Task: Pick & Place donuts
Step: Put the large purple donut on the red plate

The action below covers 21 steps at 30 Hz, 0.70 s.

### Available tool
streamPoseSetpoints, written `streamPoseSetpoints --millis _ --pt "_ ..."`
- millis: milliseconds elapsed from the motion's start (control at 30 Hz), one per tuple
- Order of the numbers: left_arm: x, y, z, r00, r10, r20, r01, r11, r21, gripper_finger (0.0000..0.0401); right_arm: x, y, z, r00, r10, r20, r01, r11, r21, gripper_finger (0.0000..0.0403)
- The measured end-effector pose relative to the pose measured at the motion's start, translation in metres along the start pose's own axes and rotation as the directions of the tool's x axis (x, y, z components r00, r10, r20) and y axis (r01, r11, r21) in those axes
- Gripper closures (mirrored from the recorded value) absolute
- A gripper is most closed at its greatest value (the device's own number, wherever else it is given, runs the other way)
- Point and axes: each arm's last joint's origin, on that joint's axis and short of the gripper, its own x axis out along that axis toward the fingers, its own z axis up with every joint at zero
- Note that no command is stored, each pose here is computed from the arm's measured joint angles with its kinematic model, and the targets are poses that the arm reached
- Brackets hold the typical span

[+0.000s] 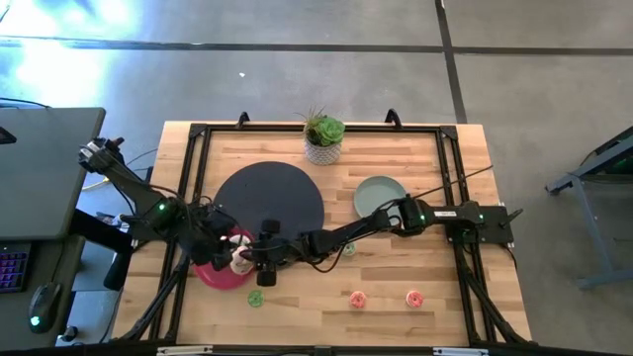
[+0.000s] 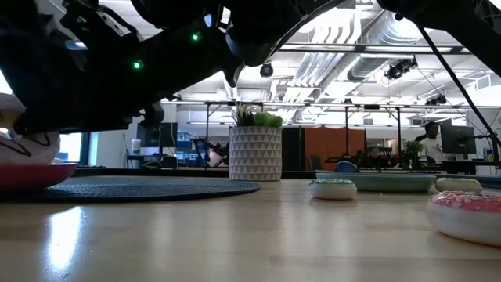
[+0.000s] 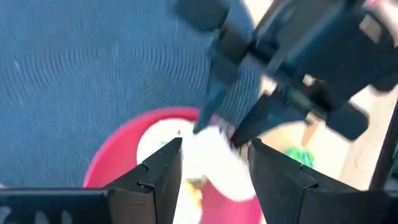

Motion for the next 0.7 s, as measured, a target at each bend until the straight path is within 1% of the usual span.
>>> streamPoseSetpoints --millis 100,233,300,433,567,700 --pt "0.008 -0.005 -0.001 1.000 0.018 -0.014 -0.018 0.999 -0.036 0.0227 0.000 0.000 0.000 1.000 0.000 0.000 0.000 1.000 0.000 0.0244" --pt "0.030 -0.013 -0.007 0.997 0.065 -0.045 -0.065 0.998 -0.015 0.0227 0.000 0.000 0.000 1.000 0.000 0.000 0.000 1.000 0.000 0.0244" --pt "0.042 -0.018 -0.011 0.993 0.083 -0.082 -0.083 0.997 -0.003 0.0227 0.000 0.000 0.000 1.000 0.000 0.000 0.000 1.000 0.000 0.0244" --pt "0.060 -0.024 -0.019 0.972 0.133 -0.194 -0.129 0.991 0.029 0.0227 0.000 0.000 0.000 1.000 0.001 -0.001 -0.001 1.000 0.000 0.0244" --pt "0.068 -0.026 -0.023 0.953 0.157 -0.260 -0.151 0.988 0.042 0.0227 0.000 0.000 0.000 1.000 0.001 0.004 -0.001 1.000 -0.002 0.0244" --pt "0.070 -0.027 -0.024 0.951 0.163 -0.263 -0.157 0.987 0.044 0.0226 0.000 0.000 0.000 1.000 0.004 0.008 -0.004 1.000 -0.002 0.0245"
